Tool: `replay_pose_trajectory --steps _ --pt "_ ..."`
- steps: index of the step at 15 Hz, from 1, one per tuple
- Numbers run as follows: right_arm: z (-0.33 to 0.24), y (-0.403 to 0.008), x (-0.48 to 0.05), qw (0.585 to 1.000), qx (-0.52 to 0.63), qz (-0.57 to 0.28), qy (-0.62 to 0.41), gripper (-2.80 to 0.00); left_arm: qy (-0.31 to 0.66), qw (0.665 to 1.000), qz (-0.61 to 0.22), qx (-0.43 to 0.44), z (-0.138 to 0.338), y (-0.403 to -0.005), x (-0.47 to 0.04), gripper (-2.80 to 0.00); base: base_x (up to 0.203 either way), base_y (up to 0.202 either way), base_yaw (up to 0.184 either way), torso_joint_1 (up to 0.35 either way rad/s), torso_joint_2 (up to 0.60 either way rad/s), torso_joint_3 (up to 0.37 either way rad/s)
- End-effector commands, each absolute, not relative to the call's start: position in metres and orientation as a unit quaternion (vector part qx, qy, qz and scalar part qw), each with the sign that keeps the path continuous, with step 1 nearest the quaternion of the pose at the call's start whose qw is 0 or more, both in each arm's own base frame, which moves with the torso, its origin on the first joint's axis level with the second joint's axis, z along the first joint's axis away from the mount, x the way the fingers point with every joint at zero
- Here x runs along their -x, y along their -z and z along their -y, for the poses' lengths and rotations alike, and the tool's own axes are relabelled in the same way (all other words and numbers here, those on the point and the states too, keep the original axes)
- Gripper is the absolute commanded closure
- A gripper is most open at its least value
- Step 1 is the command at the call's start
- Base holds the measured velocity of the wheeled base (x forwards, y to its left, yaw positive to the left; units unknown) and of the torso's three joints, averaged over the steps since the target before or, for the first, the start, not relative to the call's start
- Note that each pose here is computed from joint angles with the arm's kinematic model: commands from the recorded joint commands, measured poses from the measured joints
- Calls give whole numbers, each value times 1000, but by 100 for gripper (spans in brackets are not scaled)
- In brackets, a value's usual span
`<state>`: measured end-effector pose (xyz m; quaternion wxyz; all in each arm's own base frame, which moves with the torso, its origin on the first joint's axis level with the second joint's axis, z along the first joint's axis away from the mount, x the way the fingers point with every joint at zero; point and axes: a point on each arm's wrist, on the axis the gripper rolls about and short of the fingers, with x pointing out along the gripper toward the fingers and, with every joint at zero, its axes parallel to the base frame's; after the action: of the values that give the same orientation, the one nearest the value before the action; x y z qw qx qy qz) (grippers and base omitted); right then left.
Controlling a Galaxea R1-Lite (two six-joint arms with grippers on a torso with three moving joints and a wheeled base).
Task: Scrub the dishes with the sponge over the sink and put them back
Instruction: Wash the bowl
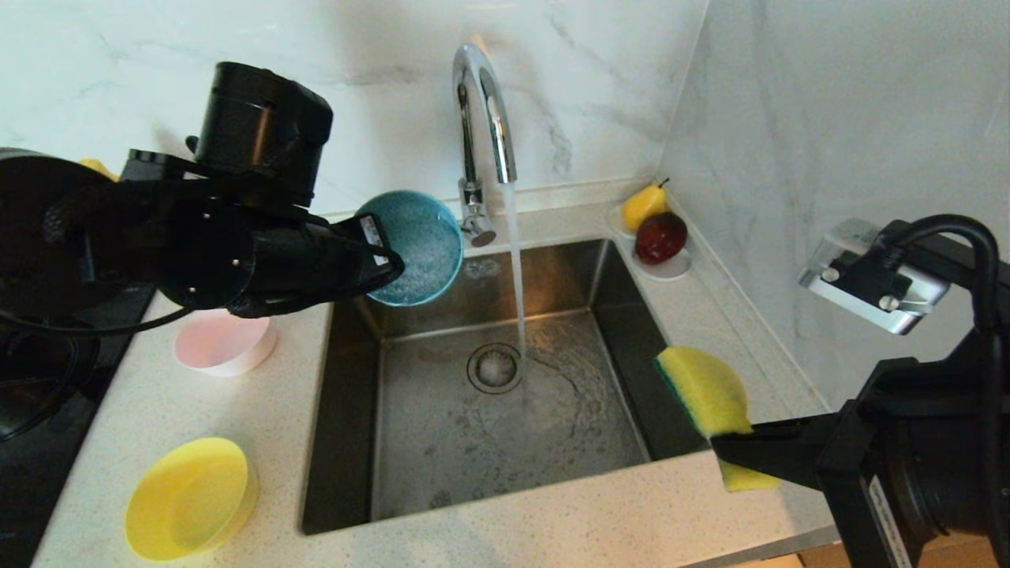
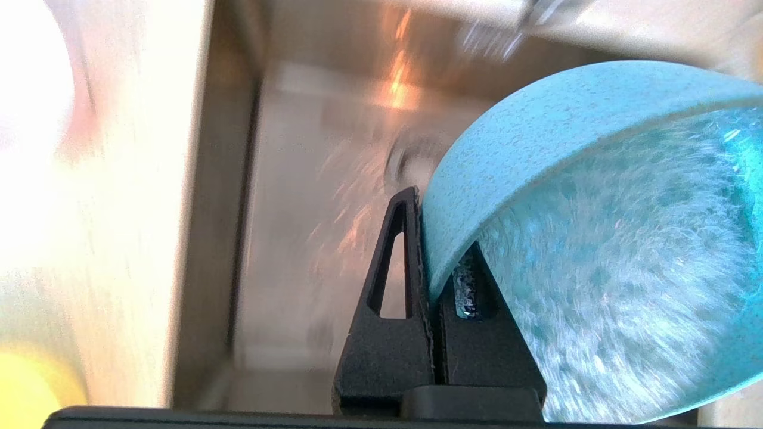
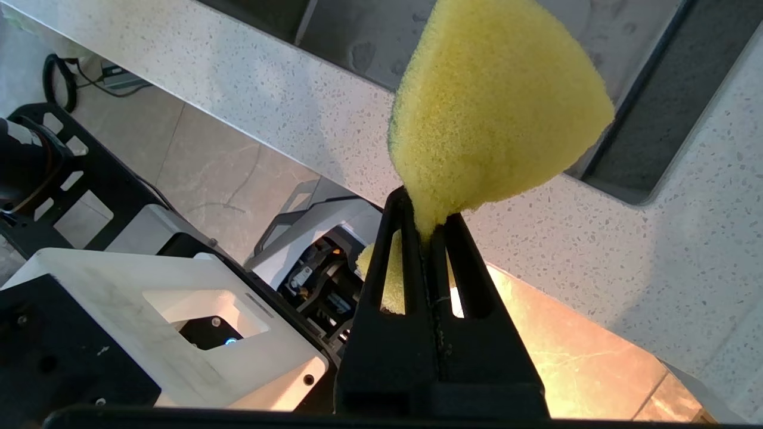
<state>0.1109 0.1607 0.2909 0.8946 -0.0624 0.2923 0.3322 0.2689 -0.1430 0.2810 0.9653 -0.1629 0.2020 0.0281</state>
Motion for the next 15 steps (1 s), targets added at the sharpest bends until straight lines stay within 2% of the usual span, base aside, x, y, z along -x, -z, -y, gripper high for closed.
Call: replay_pose_trajectory --steps 1,5,9,15 --pt "-164 -287 -113 893 66 -300 -329 0 -6 978 -135 161 133 -296 -253 0 0 0 0 0 0 0" --pt "-164 -287 -113 892 66 -302 -329 0 6 984 -60 166 131 -296 -258 0 0 0 0 0 0 0" --pt "-164 -287 -113 893 67 -301 -328 0 22 990 41 131 127 -286 -261 0 0 0 0 0 0 0" --pt "-166 -286 -114 892 68 -303 -328 0 52 980 129 140 117 -285 -262 0 0 0 0 0 0 0"
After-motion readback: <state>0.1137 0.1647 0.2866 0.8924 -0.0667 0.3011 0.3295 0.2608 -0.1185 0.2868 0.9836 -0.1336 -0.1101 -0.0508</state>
